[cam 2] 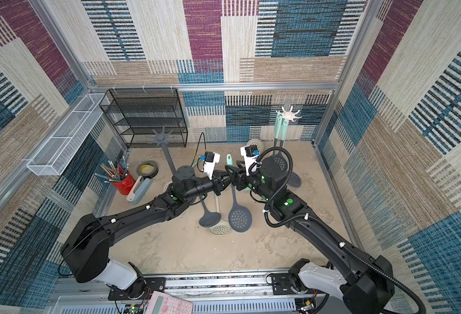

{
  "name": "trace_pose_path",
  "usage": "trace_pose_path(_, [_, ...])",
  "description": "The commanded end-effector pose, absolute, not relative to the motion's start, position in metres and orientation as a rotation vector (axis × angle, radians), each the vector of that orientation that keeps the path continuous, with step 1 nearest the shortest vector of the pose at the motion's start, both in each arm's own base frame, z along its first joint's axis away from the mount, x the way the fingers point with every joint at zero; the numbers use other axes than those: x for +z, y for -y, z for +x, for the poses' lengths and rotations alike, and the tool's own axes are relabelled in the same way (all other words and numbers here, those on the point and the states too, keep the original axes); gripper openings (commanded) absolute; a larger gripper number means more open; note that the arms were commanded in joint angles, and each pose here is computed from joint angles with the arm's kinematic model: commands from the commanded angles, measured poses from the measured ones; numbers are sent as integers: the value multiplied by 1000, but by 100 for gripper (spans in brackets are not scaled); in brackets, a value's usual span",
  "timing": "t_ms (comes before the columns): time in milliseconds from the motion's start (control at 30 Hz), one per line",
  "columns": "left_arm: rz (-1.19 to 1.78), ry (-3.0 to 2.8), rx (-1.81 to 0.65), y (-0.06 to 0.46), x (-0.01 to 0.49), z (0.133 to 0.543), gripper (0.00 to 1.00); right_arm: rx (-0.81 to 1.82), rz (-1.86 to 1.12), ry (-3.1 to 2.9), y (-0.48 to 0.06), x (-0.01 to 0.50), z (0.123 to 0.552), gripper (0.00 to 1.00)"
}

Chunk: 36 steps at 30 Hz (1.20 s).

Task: Hang the skimmer on the kitchen utensil rack
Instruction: Pick up the skimmer from the center of the board.

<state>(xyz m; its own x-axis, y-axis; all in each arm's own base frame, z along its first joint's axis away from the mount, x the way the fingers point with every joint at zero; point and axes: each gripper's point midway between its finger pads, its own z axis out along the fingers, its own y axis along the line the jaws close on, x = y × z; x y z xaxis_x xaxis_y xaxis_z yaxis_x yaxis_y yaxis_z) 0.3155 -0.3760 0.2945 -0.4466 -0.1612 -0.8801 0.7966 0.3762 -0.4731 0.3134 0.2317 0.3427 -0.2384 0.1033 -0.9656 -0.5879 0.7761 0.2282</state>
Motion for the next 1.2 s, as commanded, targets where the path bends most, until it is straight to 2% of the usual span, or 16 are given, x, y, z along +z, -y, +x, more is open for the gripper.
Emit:
trace_pose_path(0, [561,-1671,-1247,376,299,319,0,588,-335,-1691,-214,342,314,56])
trace_pose_path(267, [486,-1687,-1285,369,302,333,0,550,-286,-1724,-191,320,299,56])
trace_pose_path(467, [466,-1633,-1332,370,317,336,0,590,-347,-1749,-200,288,293,55])
trace_pose_path(767, [448,-1602,-1374,371,329,336,0,676,-446,-1715,-225,278,295,54])
trace_pose_path(1000, [403,-1606,-1393,370,330,339,0,682,-469,-1743,-236,269,307,50])
trace_pose_path(1167, [376,-1625,-1392,369,327,341,0,671,-466,-1764,-240,263,315,43])
